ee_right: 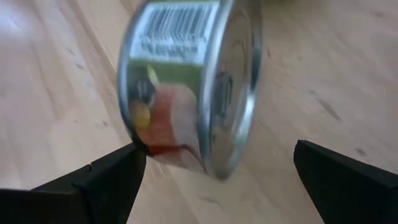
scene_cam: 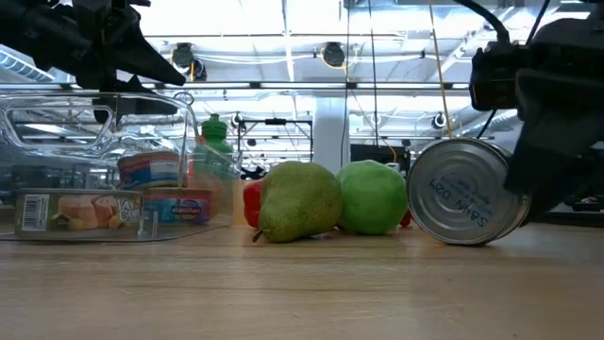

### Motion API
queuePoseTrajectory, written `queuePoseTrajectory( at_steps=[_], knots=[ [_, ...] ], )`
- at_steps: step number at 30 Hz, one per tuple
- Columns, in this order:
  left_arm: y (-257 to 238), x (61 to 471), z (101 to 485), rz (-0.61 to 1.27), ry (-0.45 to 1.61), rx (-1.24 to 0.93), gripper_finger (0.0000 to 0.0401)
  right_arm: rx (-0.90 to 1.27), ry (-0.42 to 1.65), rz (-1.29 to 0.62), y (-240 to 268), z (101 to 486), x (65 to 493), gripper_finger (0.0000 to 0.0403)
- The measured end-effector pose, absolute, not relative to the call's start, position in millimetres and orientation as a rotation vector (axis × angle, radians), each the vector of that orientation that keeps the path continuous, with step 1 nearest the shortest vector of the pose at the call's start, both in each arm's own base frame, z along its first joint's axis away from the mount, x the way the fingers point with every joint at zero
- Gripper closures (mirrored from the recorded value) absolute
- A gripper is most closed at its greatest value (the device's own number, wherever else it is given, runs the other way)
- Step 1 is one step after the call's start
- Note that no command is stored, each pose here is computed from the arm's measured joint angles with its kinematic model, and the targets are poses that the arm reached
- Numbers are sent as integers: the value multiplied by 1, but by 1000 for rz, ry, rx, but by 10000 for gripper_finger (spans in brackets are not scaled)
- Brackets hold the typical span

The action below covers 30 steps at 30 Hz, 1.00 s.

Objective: Pick & Place Food Item
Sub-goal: Put the green tuna can into the bottom transparent bin

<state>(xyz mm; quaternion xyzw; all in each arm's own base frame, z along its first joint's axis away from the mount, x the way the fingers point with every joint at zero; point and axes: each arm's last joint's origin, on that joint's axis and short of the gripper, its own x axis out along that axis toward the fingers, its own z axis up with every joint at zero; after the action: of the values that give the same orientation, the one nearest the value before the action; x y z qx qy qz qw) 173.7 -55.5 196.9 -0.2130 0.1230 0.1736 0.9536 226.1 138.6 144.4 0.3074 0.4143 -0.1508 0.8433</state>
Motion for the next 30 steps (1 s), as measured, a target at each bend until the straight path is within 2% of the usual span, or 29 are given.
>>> queuePoseTrajectory(
  at_steps=[3, 8, 12, 17, 24, 30],
  knots=[
    [-56, 174, 197, 352, 251, -427, 123, 616, 818, -300, 138, 146, 227, 27],
    [-55, 174, 197, 351, 254, -416, 134, 566, 755, -261, 140, 150, 232, 88],
    [-55, 174, 197, 350, 254, -414, 141, 538, 761, -254, 139, 150, 232, 156],
    [-58, 176, 202, 280, 223, -446, 138, 521, 738, -215, 138, 158, 231, 259],
    [-68, 191, 219, 79, 74, -338, 135, 384, 453, -97, 138, 201, 235, 264],
    [-83, 225, 222, 49, 126, -123, 134, 205, 225, -107, 128, 223, 250, 264]
  ],
)
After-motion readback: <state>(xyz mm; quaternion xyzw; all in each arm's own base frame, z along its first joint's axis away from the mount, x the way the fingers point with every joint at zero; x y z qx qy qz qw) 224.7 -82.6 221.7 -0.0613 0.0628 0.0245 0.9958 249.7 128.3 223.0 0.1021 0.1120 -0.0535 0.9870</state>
